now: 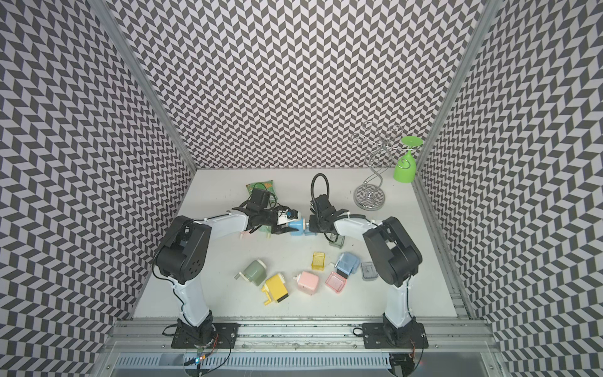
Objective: Put the tray back into the pencil sharpener
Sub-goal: Close the container of the pencil sharpener.
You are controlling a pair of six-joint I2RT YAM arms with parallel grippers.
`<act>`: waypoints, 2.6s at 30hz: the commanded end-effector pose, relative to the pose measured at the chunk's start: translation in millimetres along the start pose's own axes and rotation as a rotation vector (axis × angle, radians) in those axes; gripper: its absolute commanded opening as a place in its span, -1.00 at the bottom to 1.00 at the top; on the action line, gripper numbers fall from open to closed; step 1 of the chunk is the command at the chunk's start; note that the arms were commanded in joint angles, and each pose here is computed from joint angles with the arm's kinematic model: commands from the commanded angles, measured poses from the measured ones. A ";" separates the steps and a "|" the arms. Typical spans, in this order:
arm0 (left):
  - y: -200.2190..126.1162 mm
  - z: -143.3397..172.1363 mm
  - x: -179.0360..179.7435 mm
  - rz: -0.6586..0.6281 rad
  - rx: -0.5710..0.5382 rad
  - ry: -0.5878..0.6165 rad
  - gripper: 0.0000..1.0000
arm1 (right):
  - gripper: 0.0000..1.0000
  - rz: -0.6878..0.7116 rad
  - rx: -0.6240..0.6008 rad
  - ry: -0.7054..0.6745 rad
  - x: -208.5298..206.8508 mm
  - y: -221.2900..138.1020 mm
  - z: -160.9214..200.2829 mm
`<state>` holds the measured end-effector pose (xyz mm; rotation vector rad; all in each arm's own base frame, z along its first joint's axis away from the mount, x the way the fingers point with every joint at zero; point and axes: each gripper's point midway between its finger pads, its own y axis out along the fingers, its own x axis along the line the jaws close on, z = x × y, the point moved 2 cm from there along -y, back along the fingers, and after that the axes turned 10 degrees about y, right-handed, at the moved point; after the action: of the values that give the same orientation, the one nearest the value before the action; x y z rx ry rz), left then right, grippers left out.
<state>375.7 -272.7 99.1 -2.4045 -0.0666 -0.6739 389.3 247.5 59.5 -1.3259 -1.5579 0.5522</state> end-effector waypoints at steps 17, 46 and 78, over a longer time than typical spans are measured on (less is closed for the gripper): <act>-0.2 -2.4 -3.1 0.001 0.014 -0.001 0.13 | -0.72 -0.140 0.019 0.036 24.3 -1.3 1.2; 1.5 -3.9 -3.9 0.006 0.025 0.006 0.13 | -0.79 -0.219 -0.030 0.190 41.1 -6.8 -10.8; 6.0 1.5 -7.9 0.034 0.057 -0.001 0.06 | -0.48 -0.292 -0.092 0.175 47.8 -42.4 -28.0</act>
<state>376.5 -275.2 100.0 -2.3811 -0.0727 -0.6821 387.9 268.3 71.2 -1.2140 -1.4813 0.3295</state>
